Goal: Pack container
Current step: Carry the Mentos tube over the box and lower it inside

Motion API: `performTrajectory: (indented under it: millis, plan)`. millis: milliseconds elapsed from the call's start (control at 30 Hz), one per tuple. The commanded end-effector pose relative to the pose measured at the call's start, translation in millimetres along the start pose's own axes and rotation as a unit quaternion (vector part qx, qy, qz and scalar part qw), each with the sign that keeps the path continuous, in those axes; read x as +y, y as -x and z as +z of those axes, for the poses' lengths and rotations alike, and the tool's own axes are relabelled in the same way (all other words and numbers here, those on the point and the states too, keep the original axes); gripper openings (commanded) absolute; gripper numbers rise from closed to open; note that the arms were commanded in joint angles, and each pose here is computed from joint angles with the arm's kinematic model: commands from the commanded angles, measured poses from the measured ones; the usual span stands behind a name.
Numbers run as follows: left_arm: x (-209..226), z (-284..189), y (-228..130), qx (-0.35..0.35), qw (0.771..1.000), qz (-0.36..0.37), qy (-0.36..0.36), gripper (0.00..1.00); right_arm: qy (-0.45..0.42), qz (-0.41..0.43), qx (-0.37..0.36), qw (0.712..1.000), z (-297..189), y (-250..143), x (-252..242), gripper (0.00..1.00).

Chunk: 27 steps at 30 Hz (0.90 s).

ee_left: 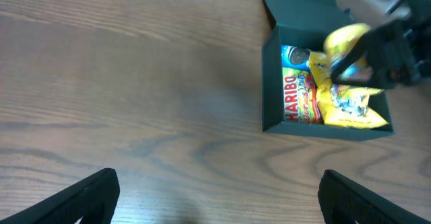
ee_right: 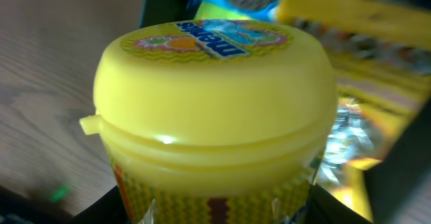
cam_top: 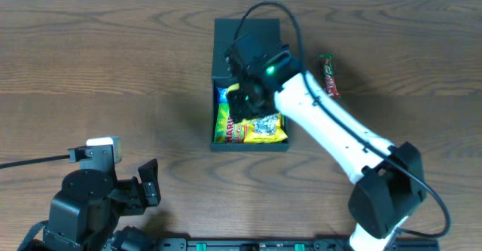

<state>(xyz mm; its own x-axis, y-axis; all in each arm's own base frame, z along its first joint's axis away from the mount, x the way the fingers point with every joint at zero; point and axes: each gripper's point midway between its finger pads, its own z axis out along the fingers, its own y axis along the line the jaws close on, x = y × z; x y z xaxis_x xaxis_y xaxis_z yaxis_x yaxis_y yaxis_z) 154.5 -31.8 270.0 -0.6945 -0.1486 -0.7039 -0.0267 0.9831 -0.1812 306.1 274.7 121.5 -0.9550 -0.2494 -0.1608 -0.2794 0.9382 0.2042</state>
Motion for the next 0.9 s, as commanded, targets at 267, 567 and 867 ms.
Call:
performTrajectory:
  millis: [267, 567, 867]
  plan:
    - [0.5, -0.6, -0.7, 0.000, 1.000, -0.005, 0.000, 0.95, 0.009, 0.046, -0.006, 0.999, 37.4, -14.2, 2.4, 0.38]
    - [0.5, -0.7, -0.7, 0.000, 1.000, -0.005, 0.000, 0.95, 0.040, 0.073, -0.018, 0.996, 42.4, -11.3, 21.1, 0.40]
    - [0.5, -0.6, -0.8, 0.001, 1.000, -0.005, 0.000, 0.95, 0.060, 0.103, -0.011, 0.993, 50.9, -13.5, 37.6, 0.38]
